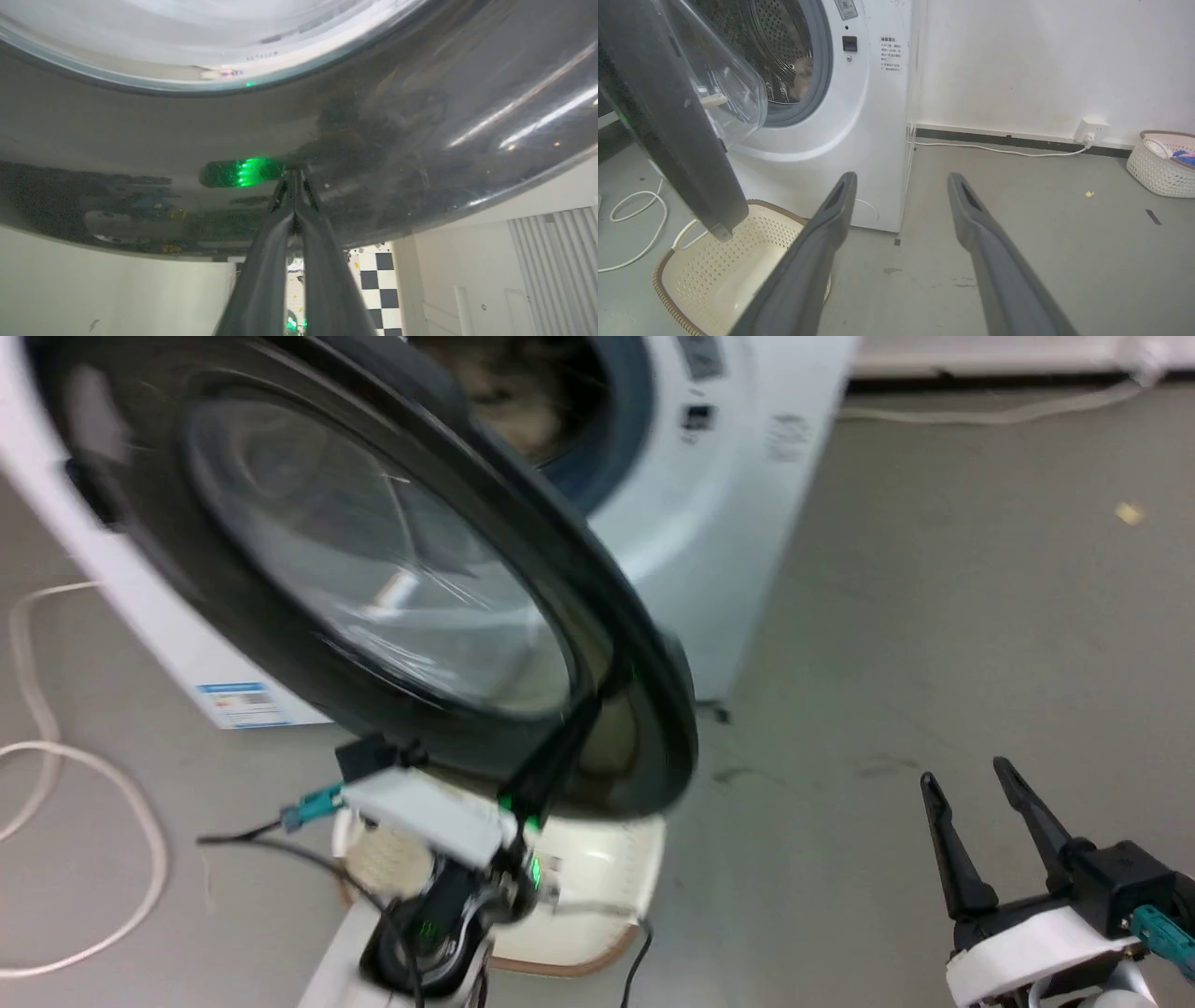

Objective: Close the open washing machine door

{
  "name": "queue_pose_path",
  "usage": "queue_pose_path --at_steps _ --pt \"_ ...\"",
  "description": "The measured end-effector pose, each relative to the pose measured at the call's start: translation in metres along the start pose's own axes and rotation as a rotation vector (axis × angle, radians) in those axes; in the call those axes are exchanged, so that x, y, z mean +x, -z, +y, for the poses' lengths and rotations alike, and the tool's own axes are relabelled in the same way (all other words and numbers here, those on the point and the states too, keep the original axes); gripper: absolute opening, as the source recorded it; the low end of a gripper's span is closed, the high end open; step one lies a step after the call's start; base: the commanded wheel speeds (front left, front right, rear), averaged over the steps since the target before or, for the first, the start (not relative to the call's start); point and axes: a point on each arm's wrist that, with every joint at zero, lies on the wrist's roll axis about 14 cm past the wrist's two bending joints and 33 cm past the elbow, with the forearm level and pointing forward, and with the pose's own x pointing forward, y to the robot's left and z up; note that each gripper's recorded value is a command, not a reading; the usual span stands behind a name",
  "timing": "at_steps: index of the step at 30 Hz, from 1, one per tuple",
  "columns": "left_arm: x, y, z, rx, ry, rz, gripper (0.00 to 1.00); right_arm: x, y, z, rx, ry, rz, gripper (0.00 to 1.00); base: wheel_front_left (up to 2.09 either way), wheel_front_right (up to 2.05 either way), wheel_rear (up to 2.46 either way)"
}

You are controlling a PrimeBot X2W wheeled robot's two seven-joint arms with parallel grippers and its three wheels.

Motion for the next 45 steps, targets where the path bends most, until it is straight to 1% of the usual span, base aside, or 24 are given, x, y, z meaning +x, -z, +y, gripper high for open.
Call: queue_pose_path --at_steps 3,5,11,14,17,20,21,22,24,29,31,34,36,38,40,43,45 --pt "0.032 0.002 0.001 -0.063 0.013 -0.011 0.00 -0.007 0.008 -0.014 -0.005 0.044 0.026 1.00 0.00 0.00 0.00" --pt "0.052 -0.001 0.004 -0.085 0.008 -0.035 0.00 -0.012 0.015 -0.019 -0.007 0.064 0.051 1.00 0.00 0.00 0.00" --pt "0.098 -0.011 0.008 -0.093 -0.007 -0.114 0.00 -0.019 0.024 -0.031 -0.005 0.109 0.079 1.00 0.00 0.00 0.00" --pt "0.107 -0.010 0.010 -0.087 -0.020 -0.120 0.00 -0.019 0.026 -0.032 -0.003 0.114 0.082 1.00 0.00 0.00 0.00" --pt "0.104 -0.012 0.006 -0.069 -0.018 -0.129 0.00 -0.016 0.024 -0.027 0.002 0.100 0.073 1.00 0.00 0.00 0.00" --pt "0.095 -0.015 -0.006 -0.019 0.009 -0.140 0.00 -0.011 0.019 -0.020 0.009 0.075 0.053 1.00 0.00 0.00 0.00" --pt "0.090 -0.015 -0.010 0.002 0.022 -0.144 0.36 -0.010 0.017 -0.017 0.013 0.066 0.044 1.00 0.00 0.00 0.00" --pt "0.082 -0.017 -0.012 0.012 0.029 -0.158 0.98 -0.009 0.013 -0.014 0.018 0.057 0.031 1.00 0.00 0.00 0.00" --pt "0.060 -0.023 -0.008 0.031 0.023 -0.202 1.00 -0.008 0.006 -0.008 0.023 0.038 0.006 1.00 0.00 0.00 0.00" --pt "-0.009 -0.031 0.012 0.245 -0.038 -0.254 1.00 -0.010 -0.005 0.010 0.028 -0.022 -0.037 1.00 0.00 0.00 0.00" --pt "-0.035 -0.042 0.012 0.364 -0.051 -0.288 1.00 -0.010 -0.010 0.019 0.029 -0.056 -0.052 1.00 0.00 0.00 0.00" --pt "-0.072 -0.063 0.010 0.571 -0.083 -0.346 1.00 -0.009 -0.019 0.033 0.029 -0.105 -0.082 1.00 0.00 0.00 0.00" --pt "-0.101 -0.092 0.002 0.698 -0.116 -0.458 1.00 -0.008 -0.025 0.043 0.028 -0.139 -0.101 1.00 0.00 0.00 0.00" --pt "-0.124 -0.105 -0.009 0.855 -0.138 -0.525 1.00 -0.008 -0.030 0.053 0.029 -0.169 -0.118 1.00 0.00 0.00 0.00" --pt "-0.141 -0.107 -0.022 0.981 -0.151 -0.578 1.00 -0.008 -0.034 0.061 0.030 -0.196 -0.129 1.00 0.00 0.00 0.00" --pt "-0.159 -0.102 -0.034 1.136 -0.175 -0.629 1.00 -0.009 -0.037 0.074 0.031 -0.235 -0.138 1.00 0.00 0.00 0.00" --pt "-0.170 -0.099 -0.037 1.285 -0.218 -0.622 1.00 -0.009 -0.038 0.080 0.031 -0.256 -0.143 1.00 0.00 0.00 0.00"
